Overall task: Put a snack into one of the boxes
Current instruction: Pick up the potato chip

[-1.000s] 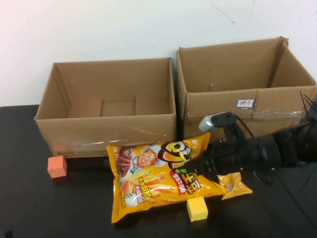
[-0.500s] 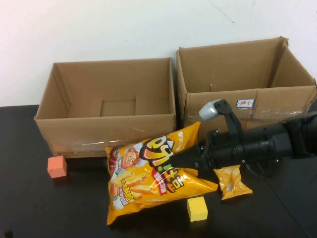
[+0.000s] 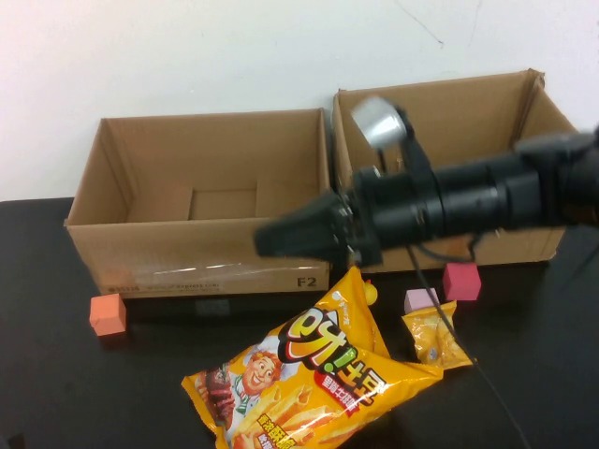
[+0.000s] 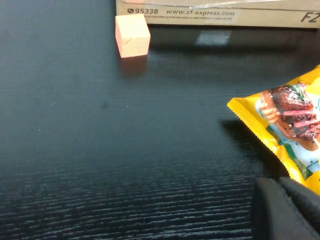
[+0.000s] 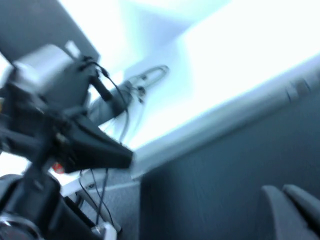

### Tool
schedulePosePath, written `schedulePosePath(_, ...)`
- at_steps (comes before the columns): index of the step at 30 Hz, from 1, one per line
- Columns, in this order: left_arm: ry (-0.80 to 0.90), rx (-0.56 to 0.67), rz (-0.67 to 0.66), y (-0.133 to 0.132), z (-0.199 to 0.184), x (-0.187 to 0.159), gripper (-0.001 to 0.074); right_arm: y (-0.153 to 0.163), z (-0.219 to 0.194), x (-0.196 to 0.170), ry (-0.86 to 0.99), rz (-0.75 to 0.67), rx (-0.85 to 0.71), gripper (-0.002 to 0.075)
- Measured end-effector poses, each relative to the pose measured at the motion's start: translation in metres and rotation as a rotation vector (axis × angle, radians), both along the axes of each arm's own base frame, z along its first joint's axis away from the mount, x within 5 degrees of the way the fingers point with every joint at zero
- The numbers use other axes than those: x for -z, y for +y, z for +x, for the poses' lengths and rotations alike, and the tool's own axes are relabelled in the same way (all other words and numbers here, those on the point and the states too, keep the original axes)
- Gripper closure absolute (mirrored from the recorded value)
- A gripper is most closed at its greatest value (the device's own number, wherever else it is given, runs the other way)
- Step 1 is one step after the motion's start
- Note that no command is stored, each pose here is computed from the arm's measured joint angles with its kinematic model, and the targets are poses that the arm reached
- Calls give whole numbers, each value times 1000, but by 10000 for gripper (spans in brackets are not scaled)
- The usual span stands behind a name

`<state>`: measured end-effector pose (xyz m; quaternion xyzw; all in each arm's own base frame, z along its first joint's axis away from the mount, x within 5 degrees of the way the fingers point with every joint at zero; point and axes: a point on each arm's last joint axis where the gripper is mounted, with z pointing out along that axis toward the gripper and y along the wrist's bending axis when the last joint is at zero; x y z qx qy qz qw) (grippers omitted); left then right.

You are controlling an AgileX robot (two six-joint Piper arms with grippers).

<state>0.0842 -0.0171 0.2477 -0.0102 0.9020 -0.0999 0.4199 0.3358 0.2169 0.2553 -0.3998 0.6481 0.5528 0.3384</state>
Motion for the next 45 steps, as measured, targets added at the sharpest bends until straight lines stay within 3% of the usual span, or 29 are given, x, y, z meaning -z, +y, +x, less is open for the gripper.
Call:
schedulePosePath(3, 0, 0, 0, 0, 0, 0, 738, 9, 0, -23, -41, 14, -36, 720)
schedulePosePath(5, 0, 0, 0, 0, 0, 0, 738, 9, 0, -27, -45, -53, -45, 720)
schedulePosePath(10, 0, 0, 0, 0, 0, 0, 737, -5, 7, -1, 48, -457, 73, 688)
schedulePosePath(13, 0, 0, 0, 0, 0, 0, 737, -18, 8, 14, 42, -684, 98, 538)
schedulePosePath(18, -1, 0, -1, 0, 0, 0, 738, -20, 16, 37, 52, -834, 155, 139)
schedulePosePath(21, -1, 0, -1, 0, 0, 0, 738, -17, 25, 59, 92, -846, 208, 66)
schedulePosePath(27, -2, 0, -1, 0, 0, 0, 738, -9, 33, 99, 257, -807, 250, 38)
schedulePosePath(33, -2, 0, -1, 0, 0, 0, 738, -5, 35, 126, 355, -800, 245, 39)
schedulePosePath(35, -2, 0, -1, 0, 0, 0, 737, -3, 35, 127, 375, -788, 243, 85)
schedulePosePath(38, -2, 0, -1, 0, 0, 0, 738, -2, 35, 127, 394, -771, 243, 256)
schedulePosePath(42, -2, 0, -1, 0, 0, 0, 737, 2, 34, 124, 445, -718, 251, 556)
schedulePosePath(45, -2, 0, -1, 0, 0, 0, 737, 5, 32, 121, 478, -672, 229, 656)
